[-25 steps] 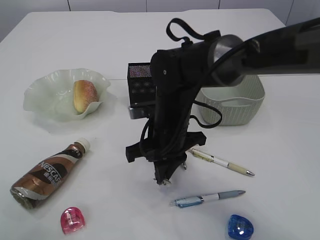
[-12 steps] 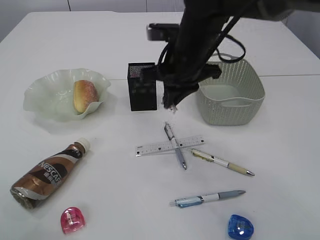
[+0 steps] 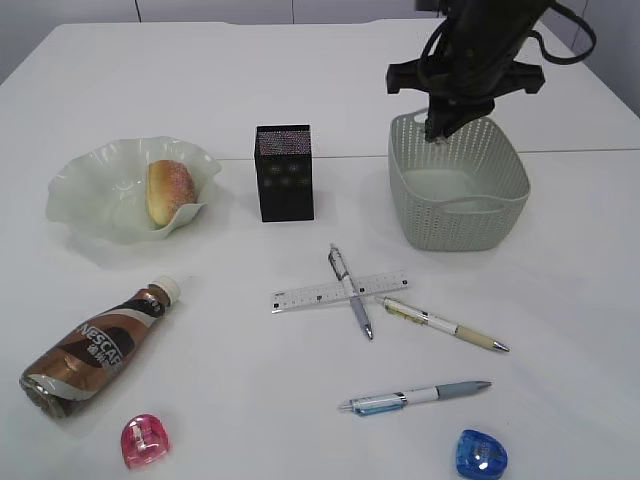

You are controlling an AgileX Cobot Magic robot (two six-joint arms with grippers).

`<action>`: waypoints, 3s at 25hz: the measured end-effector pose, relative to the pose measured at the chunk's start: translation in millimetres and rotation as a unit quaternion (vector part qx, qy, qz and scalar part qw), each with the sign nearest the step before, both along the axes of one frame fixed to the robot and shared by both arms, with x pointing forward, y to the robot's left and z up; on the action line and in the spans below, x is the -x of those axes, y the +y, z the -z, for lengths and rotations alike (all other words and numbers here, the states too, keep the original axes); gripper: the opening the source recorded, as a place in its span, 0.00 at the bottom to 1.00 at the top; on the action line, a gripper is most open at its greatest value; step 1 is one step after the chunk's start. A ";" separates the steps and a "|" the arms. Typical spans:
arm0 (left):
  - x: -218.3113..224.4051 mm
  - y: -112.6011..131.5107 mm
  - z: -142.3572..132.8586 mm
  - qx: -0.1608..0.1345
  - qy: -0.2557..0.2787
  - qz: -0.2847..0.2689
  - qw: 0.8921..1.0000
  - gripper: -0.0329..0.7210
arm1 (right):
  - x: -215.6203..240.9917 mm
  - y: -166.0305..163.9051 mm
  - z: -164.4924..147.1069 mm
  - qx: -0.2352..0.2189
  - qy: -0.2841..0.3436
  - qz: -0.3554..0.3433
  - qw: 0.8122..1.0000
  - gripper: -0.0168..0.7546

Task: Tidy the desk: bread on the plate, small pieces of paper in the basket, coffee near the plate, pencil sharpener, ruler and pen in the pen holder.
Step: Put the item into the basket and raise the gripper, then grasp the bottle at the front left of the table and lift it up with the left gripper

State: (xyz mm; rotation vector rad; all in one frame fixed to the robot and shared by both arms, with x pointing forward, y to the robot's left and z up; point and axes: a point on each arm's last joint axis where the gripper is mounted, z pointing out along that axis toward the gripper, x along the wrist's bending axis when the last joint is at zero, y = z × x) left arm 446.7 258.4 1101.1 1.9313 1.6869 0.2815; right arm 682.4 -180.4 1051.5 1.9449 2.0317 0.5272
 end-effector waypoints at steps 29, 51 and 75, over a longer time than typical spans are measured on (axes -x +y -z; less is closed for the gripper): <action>-1.7 -0.8 -1.3 0.007 -0.010 -0.003 1.000 0.68 | 31.5 -8.8 -7.2 0.031 0.087 -0.030 0.995 0.61; -61.0 -3.9 60.9 -0.071 0.086 0.086 0.990 0.65 | 166.3 -43.6 -1.9 0.059 0.137 -0.058 0.987 0.61; -121.7 -62.7 159.0 -0.163 0.149 0.196 0.955 0.86 | 161.9 -43.9 -2.4 0.064 0.112 -0.062 0.990 0.61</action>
